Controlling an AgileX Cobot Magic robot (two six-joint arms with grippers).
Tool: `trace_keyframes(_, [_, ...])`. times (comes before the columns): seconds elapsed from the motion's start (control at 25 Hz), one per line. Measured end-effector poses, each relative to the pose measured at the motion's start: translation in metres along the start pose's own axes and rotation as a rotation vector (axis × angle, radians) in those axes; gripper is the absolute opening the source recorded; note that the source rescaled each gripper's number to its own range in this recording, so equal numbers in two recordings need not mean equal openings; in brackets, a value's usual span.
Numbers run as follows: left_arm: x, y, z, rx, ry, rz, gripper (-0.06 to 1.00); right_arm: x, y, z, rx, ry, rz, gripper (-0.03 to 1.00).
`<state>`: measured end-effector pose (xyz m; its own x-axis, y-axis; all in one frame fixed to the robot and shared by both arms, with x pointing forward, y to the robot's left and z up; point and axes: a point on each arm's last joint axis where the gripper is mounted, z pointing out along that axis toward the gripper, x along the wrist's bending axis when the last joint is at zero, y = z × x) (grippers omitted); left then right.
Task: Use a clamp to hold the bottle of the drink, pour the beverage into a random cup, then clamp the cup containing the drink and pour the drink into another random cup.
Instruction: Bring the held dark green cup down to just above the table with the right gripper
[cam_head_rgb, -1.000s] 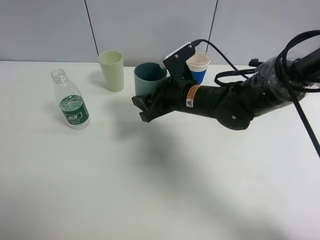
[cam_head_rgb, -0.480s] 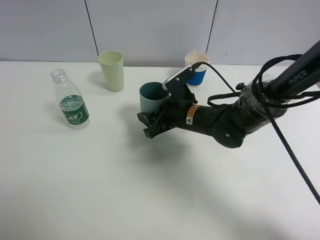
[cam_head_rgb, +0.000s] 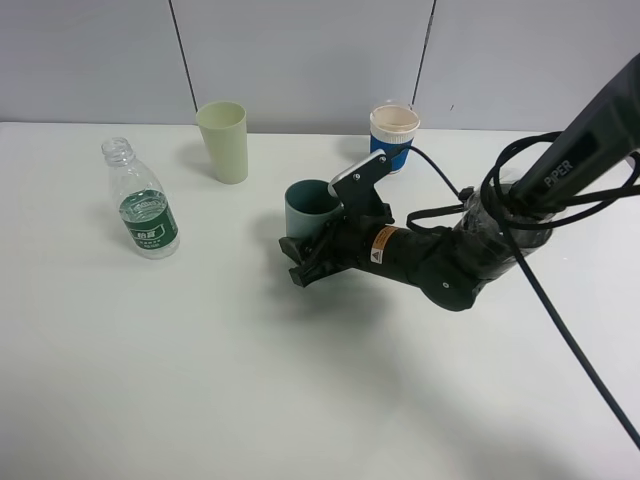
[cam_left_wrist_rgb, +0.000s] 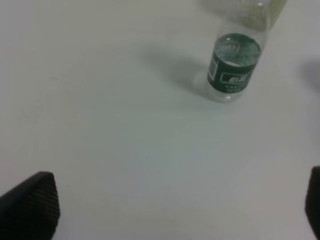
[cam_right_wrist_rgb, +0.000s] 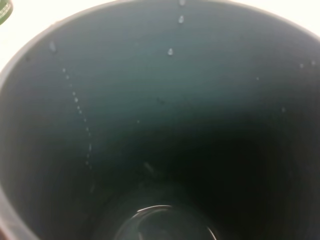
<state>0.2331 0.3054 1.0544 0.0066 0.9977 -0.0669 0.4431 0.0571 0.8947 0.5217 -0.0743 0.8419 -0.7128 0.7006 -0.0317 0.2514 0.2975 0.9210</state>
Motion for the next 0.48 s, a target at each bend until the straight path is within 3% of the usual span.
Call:
trace_keyframes(0.4, [0.0000, 0.0000, 0.0000, 0.000, 0.000, 0.000, 1.00, 0.0010, -0.0003, -0.0001, 0.006, 0.011, -0.053, 0.01])
trace_keyframes(0.48, [0.0000, 0.0000, 0.0000, 0.000, 0.000, 0.000, 1.00, 0.0007, 0.0008, -0.0008, 0.014, 0.010, -0.053, 0.16])
